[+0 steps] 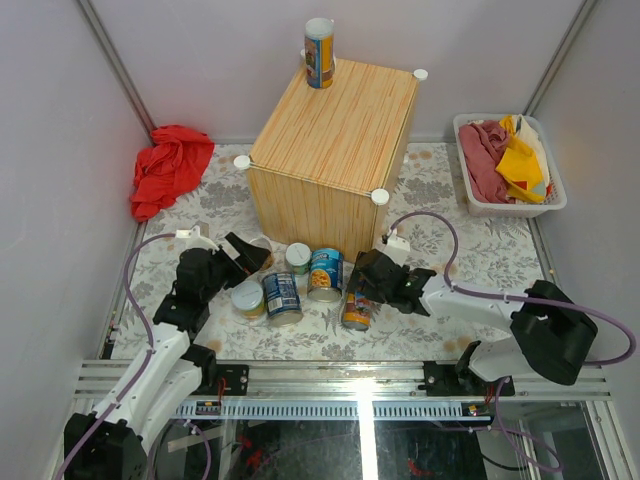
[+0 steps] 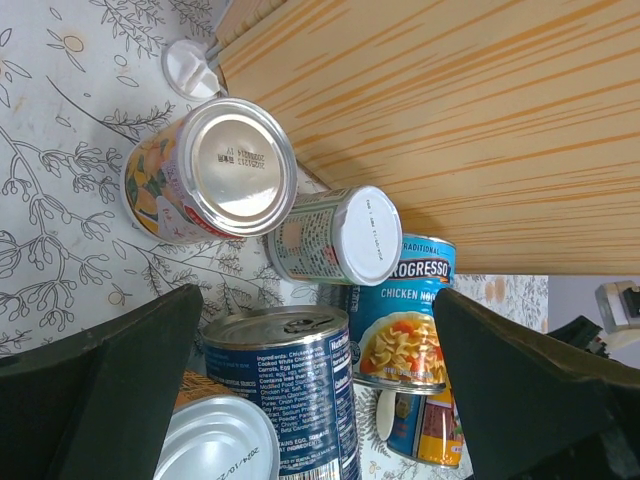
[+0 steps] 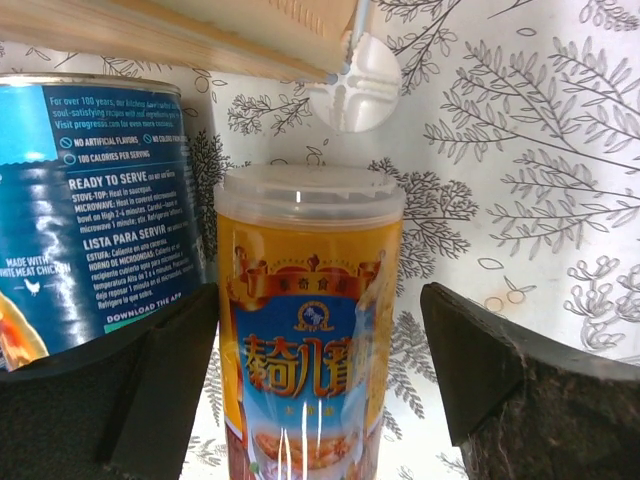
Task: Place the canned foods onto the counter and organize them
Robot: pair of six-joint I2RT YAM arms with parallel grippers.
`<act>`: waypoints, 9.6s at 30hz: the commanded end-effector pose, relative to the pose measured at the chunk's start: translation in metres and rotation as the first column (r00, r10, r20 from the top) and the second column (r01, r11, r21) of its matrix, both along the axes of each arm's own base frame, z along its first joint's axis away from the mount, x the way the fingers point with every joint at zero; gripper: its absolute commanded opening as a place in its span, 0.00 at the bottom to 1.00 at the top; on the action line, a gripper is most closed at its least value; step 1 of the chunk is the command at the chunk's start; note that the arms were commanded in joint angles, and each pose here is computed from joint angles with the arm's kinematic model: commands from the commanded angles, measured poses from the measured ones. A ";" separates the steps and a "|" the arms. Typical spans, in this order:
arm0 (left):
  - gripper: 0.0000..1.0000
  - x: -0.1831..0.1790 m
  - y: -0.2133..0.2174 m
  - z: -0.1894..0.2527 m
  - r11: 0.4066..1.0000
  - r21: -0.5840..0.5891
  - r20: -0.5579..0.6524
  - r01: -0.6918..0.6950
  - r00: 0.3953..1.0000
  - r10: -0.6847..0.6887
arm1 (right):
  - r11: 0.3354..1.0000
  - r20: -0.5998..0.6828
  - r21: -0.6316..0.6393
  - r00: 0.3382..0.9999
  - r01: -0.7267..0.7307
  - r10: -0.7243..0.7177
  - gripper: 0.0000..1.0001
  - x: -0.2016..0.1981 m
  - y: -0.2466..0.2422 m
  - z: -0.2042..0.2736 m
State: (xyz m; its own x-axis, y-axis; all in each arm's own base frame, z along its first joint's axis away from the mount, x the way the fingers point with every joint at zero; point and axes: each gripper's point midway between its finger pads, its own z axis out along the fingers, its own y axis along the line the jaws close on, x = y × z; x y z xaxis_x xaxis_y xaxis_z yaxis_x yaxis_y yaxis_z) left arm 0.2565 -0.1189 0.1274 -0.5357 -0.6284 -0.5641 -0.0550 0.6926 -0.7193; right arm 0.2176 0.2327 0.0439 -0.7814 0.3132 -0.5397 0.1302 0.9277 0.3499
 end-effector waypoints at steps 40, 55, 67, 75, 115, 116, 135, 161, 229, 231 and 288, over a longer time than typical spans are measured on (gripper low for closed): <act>1.00 0.009 0.000 0.018 1.000 -0.001 0.064 -0.011 0.998 0.011 | 0.894 0.470 -0.175 0.763 -0.412 0.443 0.00 -0.066 0.064 0.177; 1.00 0.017 0.003 0.017 0.999 0.007 0.055 -0.041 0.998 0.041 | 0.848 0.795 -0.241 0.405 -0.473 0.452 0.00 -0.044 0.136 0.418; 1.00 0.022 0.006 0.013 0.998 0.006 0.044 -0.070 0.997 0.069 | 0.943 0.918 -0.190 0.292 -0.272 0.269 0.00 0.104 0.095 0.503; 1.00 0.027 0.008 0.013 0.997 0.038 0.053 -0.068 0.996 0.066 | 0.988 0.965 -0.121 0.224 -0.095 0.139 0.00 0.190 0.040 0.535; 1.00 0.052 -0.006 -0.016 0.996 0.089 0.033 0.027 0.999 -0.030 | 0.932 0.992 -0.128 0.045 0.340 0.120 0.00 0.388 -0.041 0.480; 1.00 0.052 -0.006 -0.016 0.996 0.090 0.034 0.027 0.999 -0.031 | 0.930 0.991 -0.130 0.049 0.344 0.121 0.00 0.388 -0.042 0.477; 1.00 0.049 -0.011 -0.012 0.997 0.056 0.037 0.042 0.998 -0.045 | 0.916 0.979 -0.166 0.176 0.366 0.107 0.61 0.381 -0.057 0.432; 1.00 0.045 -0.005 0.018 1.000 0.010 0.090 -0.010 0.996 0.009 | 0.951 0.972 -0.161 0.212 0.265 0.105 0.98 0.355 -0.051 0.460; 1.00 0.012 0.005 0.029 0.991 -0.011 -0.015 -0.133 0.991 0.133 | 0.980 0.213 -0.155 0.964 -0.126 0.158 0.90 0.015 0.103 0.080; 1.00 0.012 0.005 0.028 0.991 -0.007 -0.013 -0.131 0.991 0.131 | 0.978 0.199 -0.167 0.968 -0.122 0.155 0.91 0.019 0.103 0.072; 1.00 0.013 0.003 0.033 0.994 0.001 0.019 -0.105 0.994 0.105 | 0.776 -0.075 -0.417 0.869 -0.473 0.489 0.91 -0.070 0.071 0.040</act>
